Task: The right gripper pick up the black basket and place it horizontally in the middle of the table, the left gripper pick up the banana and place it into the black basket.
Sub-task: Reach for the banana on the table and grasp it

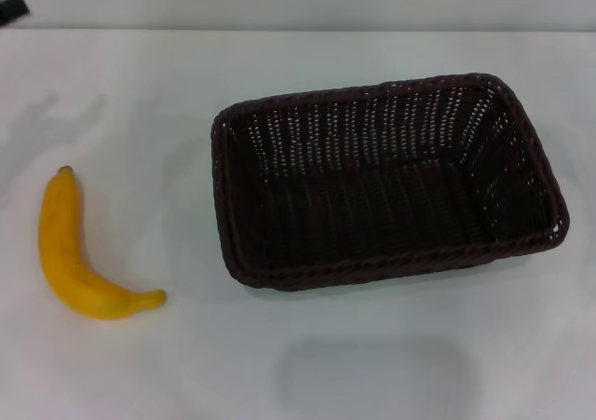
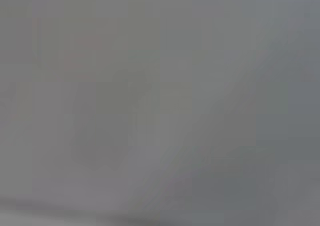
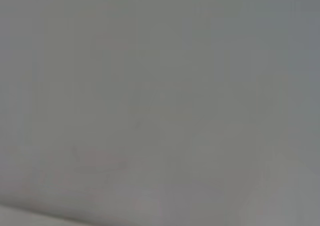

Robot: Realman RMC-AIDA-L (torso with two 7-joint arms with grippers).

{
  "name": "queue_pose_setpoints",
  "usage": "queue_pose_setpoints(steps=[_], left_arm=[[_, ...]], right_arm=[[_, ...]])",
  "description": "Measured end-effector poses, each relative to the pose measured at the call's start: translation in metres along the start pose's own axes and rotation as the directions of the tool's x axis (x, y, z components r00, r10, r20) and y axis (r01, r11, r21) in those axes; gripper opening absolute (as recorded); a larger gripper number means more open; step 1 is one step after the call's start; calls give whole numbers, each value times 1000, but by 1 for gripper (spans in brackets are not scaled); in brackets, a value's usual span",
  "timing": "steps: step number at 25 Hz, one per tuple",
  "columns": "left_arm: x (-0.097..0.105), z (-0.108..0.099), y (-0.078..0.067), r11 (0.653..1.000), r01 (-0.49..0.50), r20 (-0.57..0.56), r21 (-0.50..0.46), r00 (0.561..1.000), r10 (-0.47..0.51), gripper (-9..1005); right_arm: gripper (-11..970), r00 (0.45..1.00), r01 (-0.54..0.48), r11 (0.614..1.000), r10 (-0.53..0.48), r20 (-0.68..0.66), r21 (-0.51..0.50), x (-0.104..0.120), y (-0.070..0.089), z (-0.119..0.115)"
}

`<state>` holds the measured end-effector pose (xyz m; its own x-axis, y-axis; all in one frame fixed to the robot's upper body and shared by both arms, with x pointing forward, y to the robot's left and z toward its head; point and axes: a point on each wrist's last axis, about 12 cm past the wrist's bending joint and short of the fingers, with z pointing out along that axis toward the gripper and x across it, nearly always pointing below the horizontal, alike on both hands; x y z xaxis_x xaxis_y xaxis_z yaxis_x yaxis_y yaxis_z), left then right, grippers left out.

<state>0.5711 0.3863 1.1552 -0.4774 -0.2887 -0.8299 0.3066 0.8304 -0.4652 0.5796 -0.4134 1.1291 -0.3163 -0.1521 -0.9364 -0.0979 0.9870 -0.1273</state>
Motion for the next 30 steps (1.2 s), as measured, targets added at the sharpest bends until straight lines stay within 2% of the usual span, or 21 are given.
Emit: queue_pose_setpoints(steps=[1, 3, 6, 7, 9, 13, 14, 15, 16, 17, 18, 19, 22, 26, 30], left_arm=[[-5, 1, -4, 1000, 16, -73, -8, 997, -17, 777], [-13, 5, -13, 998, 56, -183, -35, 981, -62, 776], [-24, 12, -23, 993, 88, -311, -80, 944, -109, 774], [-24, 12, -23, 993, 88, -311, -80, 944, -109, 774], [-34, 22, -35, 988, 102, -435, -118, 889, -144, 773], [-39, 31, -45, 979, 108, -516, -175, 836, -185, 771], [-40, 32, -45, 963, 109, -547, -244, 805, -230, 770], [-40, 32, -45, 963, 109, -547, -244, 805, -230, 770], [-39, 32, -44, 952, 111, -563, -286, 784, -260, 769], [-37, 32, -42, 939, 113, -581, -325, 759, -293, 769], [-36, 33, -40, 928, 114, -598, -356, 735, -319, 768], [-34, 35, -39, 916, 115, -625, -384, 698, -350, 768], [-33, 49, -47, 899, 79, -691, -431, 611, -385, 766], [-33, 64, -58, 882, 14, -727, -472, 560, -397, 764], [-18, 77, -60, 870, -3, -747, -493, 515, -421, 762]], right_arm=[[853, 1000, -3, 1000, 3, 21, 11, 4, 0, 2], [858, 999, -5, 1000, 4, 45, 25, 9, -1, 4], [866, 996, 17, 999, -20, 92, 35, 12, 2, 9], [869, 993, 28, 999, -31, 113, 34, 13, 4, 10], [874, 987, 34, 999, -39, 154, 31, 15, 6, 10], [873, 967, 32, 999, -39, 252, 31, 18, 8, 6], [873, 960, 46, 998, -52, 275, 31, 18, 9, 6], [873, 952, 64, 998, -70, 298, 31, 18, 12, 6], [873, 941, 85, 996, -90, 325, 29, 17, 15, 7], [873, 941, 85, 996, -90, 325, 29, 17, 15, 7], [873, 921, 114, 993, -119, 370, 34, 15, 22, 11], [873, 919, 115, 993, -120, 375, 36, 15, 22, 11], [872, 908, 94, 994, -111, 403, 63, 16, 18, 7], [872, 906, 106, 990, -135, 401, 94, 21, 17, 7], [871, 906, 105, 989, -138, 401, 102, 21, 17, 9]])
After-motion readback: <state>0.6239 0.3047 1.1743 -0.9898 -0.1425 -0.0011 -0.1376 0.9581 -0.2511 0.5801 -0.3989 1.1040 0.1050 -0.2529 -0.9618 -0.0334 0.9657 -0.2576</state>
